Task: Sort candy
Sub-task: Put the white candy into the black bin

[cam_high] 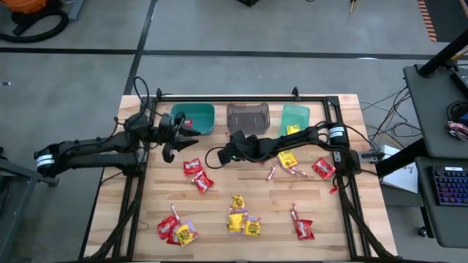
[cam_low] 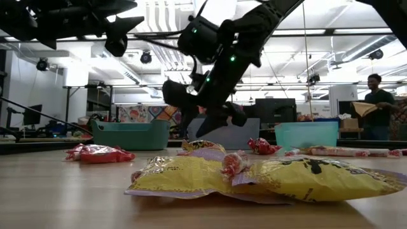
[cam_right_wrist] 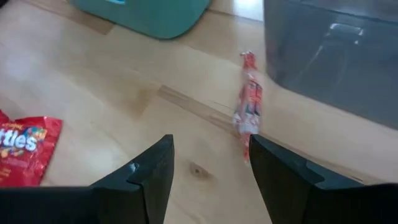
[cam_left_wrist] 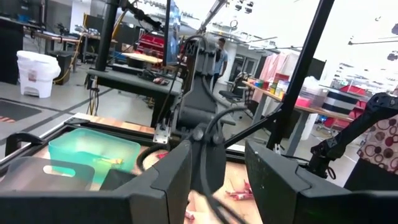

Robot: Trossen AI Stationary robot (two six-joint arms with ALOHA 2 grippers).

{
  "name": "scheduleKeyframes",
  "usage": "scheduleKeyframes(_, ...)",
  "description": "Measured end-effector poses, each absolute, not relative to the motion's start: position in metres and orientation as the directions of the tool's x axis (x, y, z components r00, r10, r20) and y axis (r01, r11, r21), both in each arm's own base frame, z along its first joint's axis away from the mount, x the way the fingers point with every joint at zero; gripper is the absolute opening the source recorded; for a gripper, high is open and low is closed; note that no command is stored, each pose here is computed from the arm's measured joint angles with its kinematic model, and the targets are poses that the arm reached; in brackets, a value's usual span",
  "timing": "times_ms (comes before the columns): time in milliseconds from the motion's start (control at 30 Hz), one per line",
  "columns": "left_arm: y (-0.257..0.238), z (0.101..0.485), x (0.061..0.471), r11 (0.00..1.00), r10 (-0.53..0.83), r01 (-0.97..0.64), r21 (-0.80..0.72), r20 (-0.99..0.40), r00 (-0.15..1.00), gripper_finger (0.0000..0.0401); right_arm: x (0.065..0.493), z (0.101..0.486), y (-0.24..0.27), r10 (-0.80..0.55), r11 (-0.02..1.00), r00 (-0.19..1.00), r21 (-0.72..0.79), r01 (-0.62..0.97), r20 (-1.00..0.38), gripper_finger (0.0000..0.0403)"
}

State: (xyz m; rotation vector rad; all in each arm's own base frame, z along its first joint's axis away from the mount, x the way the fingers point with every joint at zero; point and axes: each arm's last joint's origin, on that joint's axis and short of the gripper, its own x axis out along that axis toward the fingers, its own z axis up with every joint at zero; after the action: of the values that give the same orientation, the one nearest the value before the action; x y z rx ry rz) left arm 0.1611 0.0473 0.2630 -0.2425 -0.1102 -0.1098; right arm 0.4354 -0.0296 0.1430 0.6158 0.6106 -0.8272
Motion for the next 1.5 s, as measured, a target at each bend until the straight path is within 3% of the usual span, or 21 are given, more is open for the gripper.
scheduleKeyframes(533,0.046,0.265,0.157,0.965,-0.096,0.123,-0.230,0.128,0.987,0.0134,0.449,0.100,-0.043,-0.592,0.473,0.417,0.122,0.873,-0.689,0.0186)
scheduleKeyframes(700,0.046,0.265,0.157,0.964,-0.096,0.124,-0.235,0.128,0.987,0.0134,0.449,0.098,-0.044,-0.599,0.488,0.409,0.091,0.868,-0.688,0.0133)
scheduleKeyframes(900,0.046,0.264,0.157,0.959,-0.095,0.124,-0.254,0.120,0.988,0.0134,0.449,0.101,-0.041,-0.588,0.539,0.419,0.050,0.841,-0.692,0.0034)
scheduleKeyframes(1067,0.046,0.259,0.157,0.949,-0.095,0.114,-0.293,0.080,0.992,0.0134,0.447,0.120,-0.028,-0.535,0.597,0.463,0.072,0.799,-0.706,0.0010)
scheduleKeyframes(1500,0.022,0.239,0.153,0.913,-0.119,0.131,-0.386,0.054,0.991,0.0134,0.412,0.212,-0.004,-0.499,0.727,0.496,-0.033,0.685,-0.710,0.0008)
